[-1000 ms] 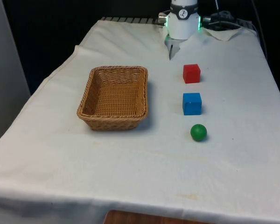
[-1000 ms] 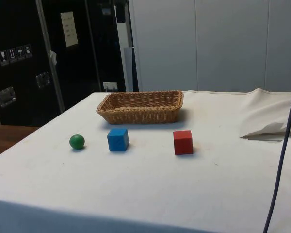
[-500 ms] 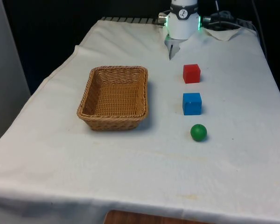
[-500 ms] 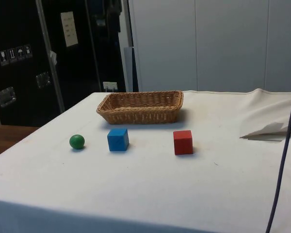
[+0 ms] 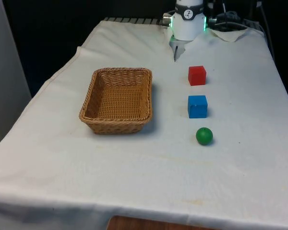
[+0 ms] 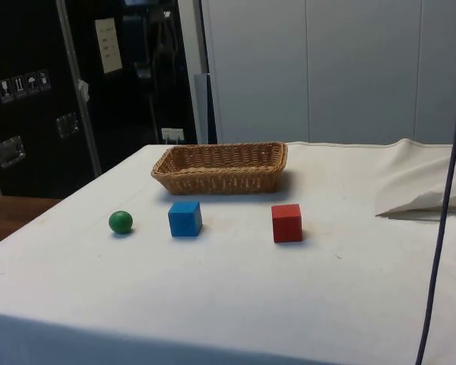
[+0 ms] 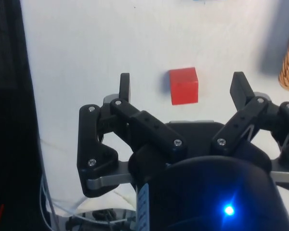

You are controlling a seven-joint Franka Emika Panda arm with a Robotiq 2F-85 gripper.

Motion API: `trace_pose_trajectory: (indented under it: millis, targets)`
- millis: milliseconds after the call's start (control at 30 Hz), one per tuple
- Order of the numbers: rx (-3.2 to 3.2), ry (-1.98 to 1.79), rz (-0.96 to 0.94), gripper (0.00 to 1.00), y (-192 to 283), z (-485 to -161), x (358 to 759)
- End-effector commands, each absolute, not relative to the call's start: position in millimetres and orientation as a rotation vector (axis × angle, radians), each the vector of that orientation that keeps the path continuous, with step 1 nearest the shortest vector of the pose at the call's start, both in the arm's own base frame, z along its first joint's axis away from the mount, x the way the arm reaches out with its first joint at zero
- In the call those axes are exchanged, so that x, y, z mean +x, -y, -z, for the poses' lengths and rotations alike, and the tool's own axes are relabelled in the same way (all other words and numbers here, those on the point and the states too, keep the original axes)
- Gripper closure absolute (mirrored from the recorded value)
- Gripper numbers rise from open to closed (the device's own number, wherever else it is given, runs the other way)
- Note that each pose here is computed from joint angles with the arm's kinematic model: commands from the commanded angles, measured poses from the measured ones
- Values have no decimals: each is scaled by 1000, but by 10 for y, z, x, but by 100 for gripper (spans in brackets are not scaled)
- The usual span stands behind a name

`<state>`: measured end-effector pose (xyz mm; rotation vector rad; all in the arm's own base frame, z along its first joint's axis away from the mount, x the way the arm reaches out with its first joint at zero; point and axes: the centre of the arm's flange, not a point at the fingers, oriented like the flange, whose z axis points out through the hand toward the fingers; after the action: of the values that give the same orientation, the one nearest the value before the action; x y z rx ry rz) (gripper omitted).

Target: Place all non-red objects into the basket.

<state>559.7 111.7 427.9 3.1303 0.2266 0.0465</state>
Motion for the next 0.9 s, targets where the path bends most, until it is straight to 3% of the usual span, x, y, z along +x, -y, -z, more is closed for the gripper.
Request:
trace_pose_trajectory:
  millis: [0, 867]
  targets:
    - [3129, -225, -50, 0, -1122, -4215, 5623]
    - [3137, -208, -25, 0, -970, -3412, 5666]
